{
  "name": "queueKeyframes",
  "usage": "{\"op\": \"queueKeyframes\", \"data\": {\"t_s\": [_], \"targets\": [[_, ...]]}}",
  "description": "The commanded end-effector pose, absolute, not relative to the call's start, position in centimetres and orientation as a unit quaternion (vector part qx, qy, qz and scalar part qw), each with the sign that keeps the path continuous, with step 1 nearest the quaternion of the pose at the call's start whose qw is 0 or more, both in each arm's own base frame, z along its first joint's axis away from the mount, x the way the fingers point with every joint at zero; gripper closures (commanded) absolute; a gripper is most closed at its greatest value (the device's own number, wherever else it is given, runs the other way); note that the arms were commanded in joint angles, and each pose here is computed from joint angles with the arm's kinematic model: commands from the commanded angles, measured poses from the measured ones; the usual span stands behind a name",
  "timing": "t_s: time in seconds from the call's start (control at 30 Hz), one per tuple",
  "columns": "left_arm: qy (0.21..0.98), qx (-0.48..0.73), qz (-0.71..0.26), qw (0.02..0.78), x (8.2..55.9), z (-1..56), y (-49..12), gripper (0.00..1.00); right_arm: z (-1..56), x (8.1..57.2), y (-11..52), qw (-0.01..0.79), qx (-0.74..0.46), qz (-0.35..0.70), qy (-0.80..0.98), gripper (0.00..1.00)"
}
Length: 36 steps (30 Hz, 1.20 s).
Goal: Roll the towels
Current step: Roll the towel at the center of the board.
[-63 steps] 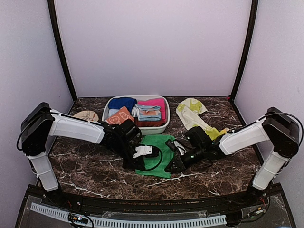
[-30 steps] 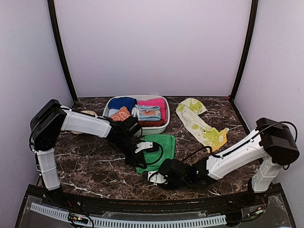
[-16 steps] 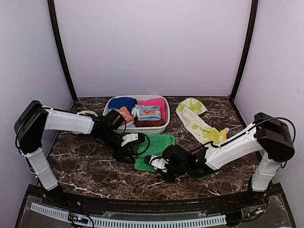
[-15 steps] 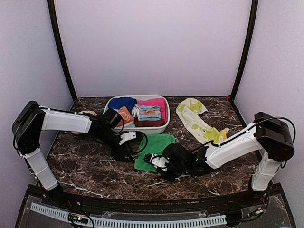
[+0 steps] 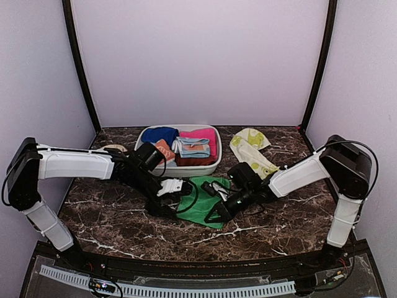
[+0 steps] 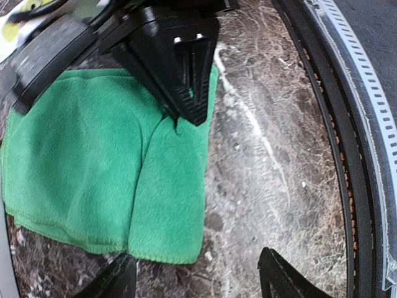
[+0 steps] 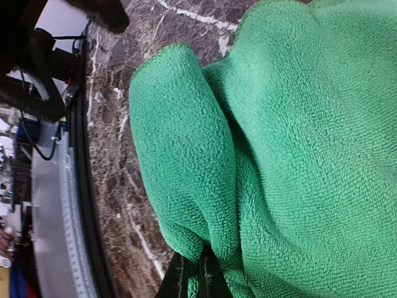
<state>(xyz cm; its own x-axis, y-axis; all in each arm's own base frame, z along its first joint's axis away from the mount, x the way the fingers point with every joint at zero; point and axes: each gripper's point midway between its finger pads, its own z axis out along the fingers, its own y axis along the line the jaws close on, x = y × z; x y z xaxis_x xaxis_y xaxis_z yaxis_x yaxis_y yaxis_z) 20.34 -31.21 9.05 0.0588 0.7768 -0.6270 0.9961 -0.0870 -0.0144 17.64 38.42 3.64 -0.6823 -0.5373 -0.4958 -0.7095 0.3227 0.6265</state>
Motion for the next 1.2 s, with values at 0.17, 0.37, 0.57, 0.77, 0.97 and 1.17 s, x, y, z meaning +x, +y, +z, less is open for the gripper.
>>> {"op": "queueKeyframes", "data": {"t_s": [0.17,0.37,0.57,0.77,0.97,1.17], "targets": [[0.593,0.746,-0.222,0.205,17.7,7.3,-35.0,0.31,2.8,13.9,37.2,-0.063,-0.282,0.495,0.819,0.98],[0.583,0.757,-0.198,0.219,18.3,6.1,-35.6,0.37,2.8,13.8,37.0,-0.069,-0.267,0.501,0.820,0.98],[0.581,0.760,-0.187,0.221,18.5,4.3,-35.4,0.48,3.1,14.3,37.1,-0.062,-0.259,0.511,0.817,0.95],[0.592,0.754,-0.202,0.201,17.9,3.2,-35.3,0.85,2.9,16.2,36.6,-0.017,-0.256,0.483,0.837,0.80],[0.612,0.737,-0.237,0.163,17.0,3.1,-34.7,1.00,4.3,18.9,34.7,0.074,-0.264,0.435,0.858,0.69],[0.623,0.733,-0.240,0.128,15.7,4.0,-33.1,1.00,5.8,23.8,32.0,0.145,-0.228,0.383,0.884,0.66]]}}
